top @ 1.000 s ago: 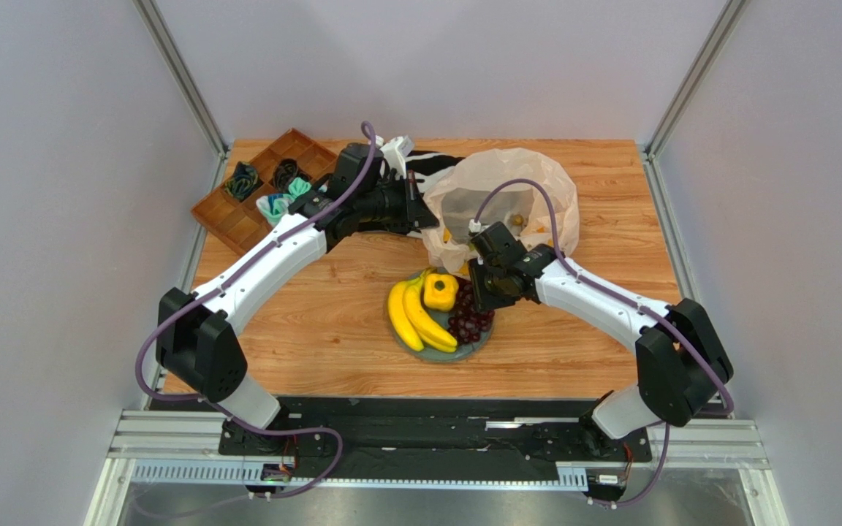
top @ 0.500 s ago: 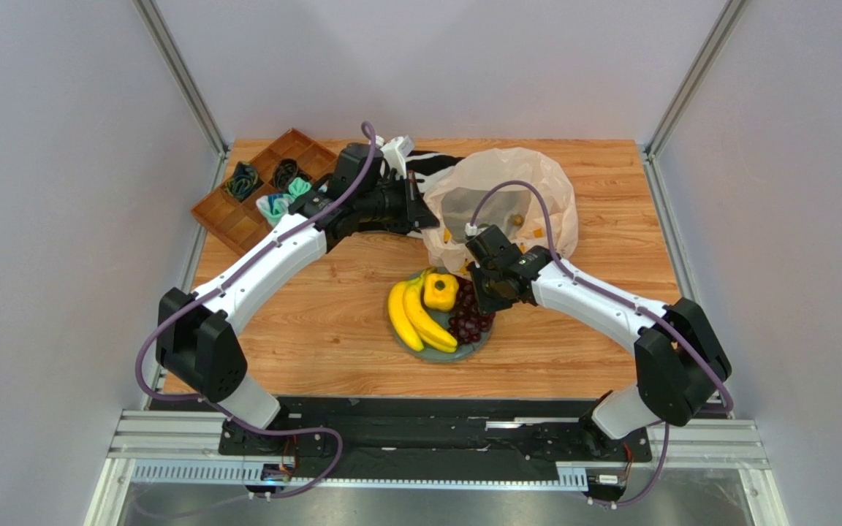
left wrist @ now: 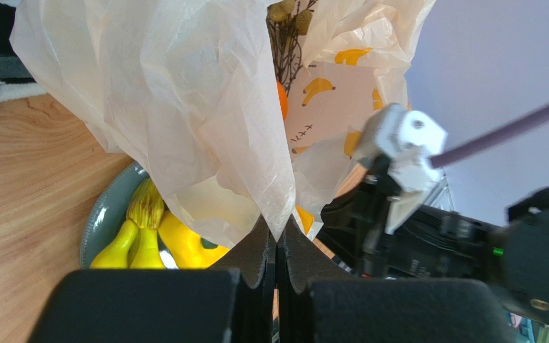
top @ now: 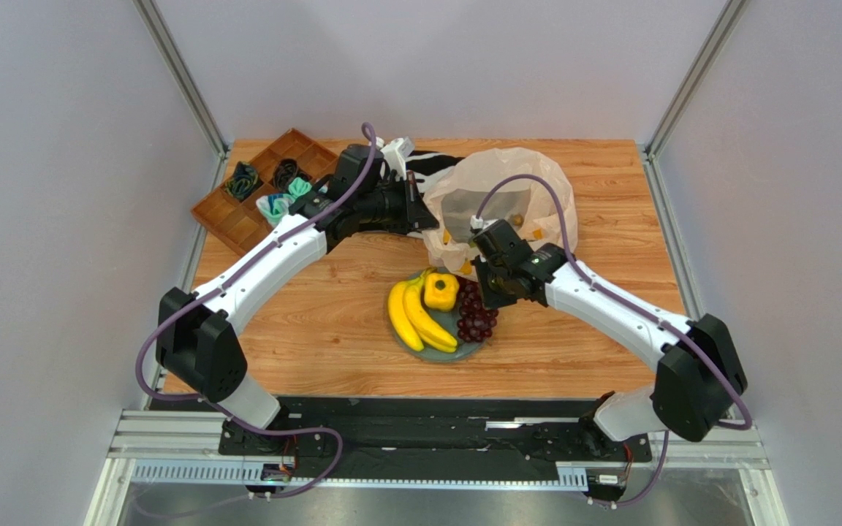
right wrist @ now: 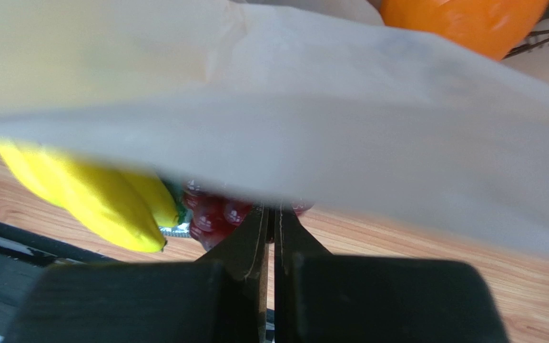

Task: Place the fruits into the plastic bag

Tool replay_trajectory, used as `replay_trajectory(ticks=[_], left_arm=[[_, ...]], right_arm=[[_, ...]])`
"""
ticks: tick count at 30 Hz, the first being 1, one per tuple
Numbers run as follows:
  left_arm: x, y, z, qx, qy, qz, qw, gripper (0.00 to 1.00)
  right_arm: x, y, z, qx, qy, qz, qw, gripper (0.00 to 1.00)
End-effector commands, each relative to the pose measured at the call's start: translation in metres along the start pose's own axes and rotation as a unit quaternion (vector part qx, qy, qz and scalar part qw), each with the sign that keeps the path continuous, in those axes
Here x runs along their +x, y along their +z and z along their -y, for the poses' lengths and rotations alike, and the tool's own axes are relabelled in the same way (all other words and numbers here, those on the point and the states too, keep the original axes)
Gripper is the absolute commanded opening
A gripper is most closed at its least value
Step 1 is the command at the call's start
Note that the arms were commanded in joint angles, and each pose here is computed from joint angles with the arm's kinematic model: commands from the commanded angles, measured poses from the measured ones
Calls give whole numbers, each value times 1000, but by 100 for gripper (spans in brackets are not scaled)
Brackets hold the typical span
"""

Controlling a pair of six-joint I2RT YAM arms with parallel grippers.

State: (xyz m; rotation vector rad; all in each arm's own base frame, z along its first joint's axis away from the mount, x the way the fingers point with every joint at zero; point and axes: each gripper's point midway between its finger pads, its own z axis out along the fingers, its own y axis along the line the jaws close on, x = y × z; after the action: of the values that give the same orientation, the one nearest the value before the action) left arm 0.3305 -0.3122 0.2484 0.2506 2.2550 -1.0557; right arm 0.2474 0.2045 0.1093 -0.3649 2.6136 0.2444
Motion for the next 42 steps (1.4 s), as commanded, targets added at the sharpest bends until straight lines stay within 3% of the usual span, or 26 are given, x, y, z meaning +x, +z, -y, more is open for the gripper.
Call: replay_trajectory(ticks=[1, 14, 23, 34, 38, 42], left_arm=[[-9, -12, 12, 15, 11, 22, 1000, 0], [-10, -9, 11, 18, 11, 23, 1000, 0], [-10, -5, 10, 19, 9, 21, 1000, 0], [-4, -8, 11, 25, 14, 13, 999, 0], [-2, -10, 11, 25, 12, 14, 1000, 0], [-3, -16, 14, 26, 14, 19, 999, 0]], right_arm=[[-32, -40, -5, -18, 11, 76, 997, 0], [-32, -92, 2, -29, 17, 110, 993, 0], [-37, -163, 2, -67, 8, 167, 984, 0], [-140, -262, -13, -87, 47, 319, 943, 0], [-178, -257, -19, -76, 33, 354, 932, 0], [-207, -226, -26, -81, 20, 354, 932, 0]])
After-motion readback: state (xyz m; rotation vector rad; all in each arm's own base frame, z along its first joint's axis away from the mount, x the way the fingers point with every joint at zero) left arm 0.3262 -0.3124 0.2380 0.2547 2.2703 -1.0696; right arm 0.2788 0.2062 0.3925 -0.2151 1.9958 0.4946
